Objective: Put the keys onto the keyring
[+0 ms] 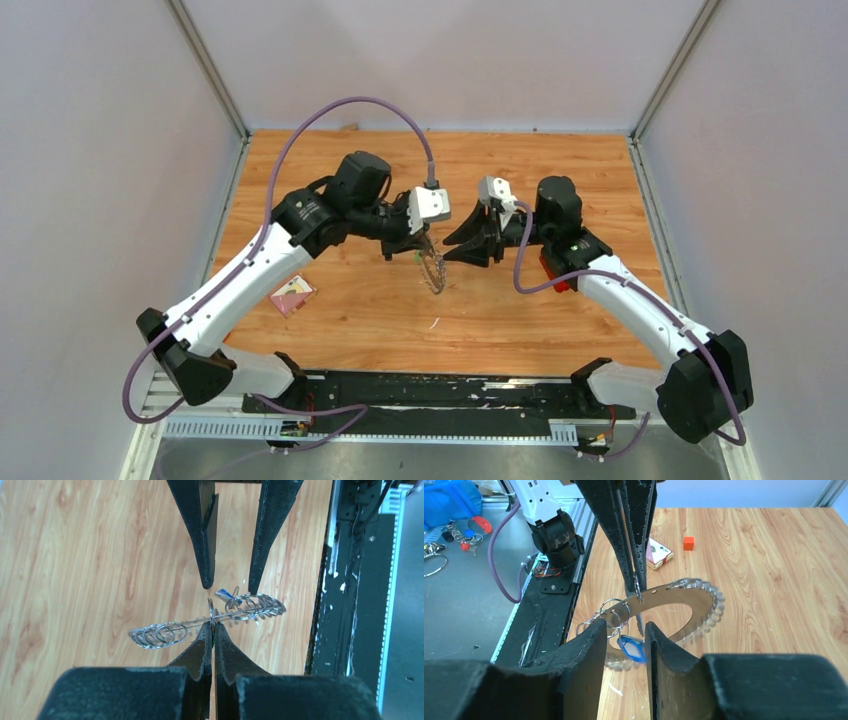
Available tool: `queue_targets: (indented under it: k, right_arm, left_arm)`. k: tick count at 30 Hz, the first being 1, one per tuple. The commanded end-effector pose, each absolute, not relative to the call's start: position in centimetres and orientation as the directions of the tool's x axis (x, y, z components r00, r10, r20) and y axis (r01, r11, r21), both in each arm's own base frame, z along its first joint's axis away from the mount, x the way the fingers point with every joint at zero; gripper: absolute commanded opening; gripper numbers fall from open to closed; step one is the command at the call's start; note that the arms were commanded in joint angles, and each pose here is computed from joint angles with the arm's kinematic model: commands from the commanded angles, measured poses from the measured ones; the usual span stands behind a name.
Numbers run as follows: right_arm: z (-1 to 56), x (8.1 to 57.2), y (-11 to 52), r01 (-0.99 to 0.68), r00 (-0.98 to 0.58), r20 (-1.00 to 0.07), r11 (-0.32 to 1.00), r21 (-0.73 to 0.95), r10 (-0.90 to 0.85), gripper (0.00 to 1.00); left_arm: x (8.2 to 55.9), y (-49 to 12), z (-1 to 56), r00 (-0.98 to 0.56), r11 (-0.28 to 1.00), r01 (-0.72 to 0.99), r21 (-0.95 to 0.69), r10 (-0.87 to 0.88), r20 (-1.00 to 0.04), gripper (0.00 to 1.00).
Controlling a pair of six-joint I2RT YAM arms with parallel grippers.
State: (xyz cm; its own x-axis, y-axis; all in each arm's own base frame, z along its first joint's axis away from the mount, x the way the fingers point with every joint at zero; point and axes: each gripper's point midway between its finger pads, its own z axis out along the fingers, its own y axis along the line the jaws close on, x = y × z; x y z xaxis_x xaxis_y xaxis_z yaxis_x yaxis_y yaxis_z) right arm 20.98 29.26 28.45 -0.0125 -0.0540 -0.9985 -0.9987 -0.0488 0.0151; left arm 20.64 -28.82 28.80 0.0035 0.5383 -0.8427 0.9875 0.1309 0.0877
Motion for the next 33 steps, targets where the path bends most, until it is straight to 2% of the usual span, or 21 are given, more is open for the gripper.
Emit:
queue_targets:
  k: [1,8,14,23,27,33]
  right_arm:
    - [30.2,21.3,29.0,-0.997,0.074,-0.996,-0.031,-0.073,-0.042,0.35]
    - [29.8,21.5,28.9,-0.997,0.076,-0.996,-0.022,-0.075,-0.047,0.37]
    - [28.9,21.9,28.9,-0.996,0.085,-0.994,-0.010,-0.084,-0.065,0.37]
    - [27.3,22.5,29.2,-0.998,0.063,-0.994,-0.016,-0.062,-0.093,0.35]
    - [26.8,22.4,29.4,-0.999,0.040,-0.996,-0.036,-0.037,-0.086,0.34]
    - [27.1,21.4,29.8,-0.996,-0.017,-0.999,-0.092,0.021,-0.044,0.33]
  left_arm:
    - [19.6,-27.0,27.9,-0.034,0.140,0.986,0.086,0.687,-0.726,0.00]
    - [19.9,-26.2,27.3,-0.134,0.218,0.974,0.065,0.779,-0.613,0.00]
    - [20.4,-25.4,25.6,-0.173,0.234,0.971,0.056,0.840,-0.514,0.00]
    - [20.5,-25.1,25.6,-0.170,0.219,0.974,0.050,0.865,-0.471,0.00]
    - [19.4,-26.2,26.1,-0.120,0.141,0.990,0.002,0.850,-0.512,0.00]
    - [18.6,-27.8,26.6,-0.096,0.093,0.995,-0.036,0.799,-0.593,0.00]
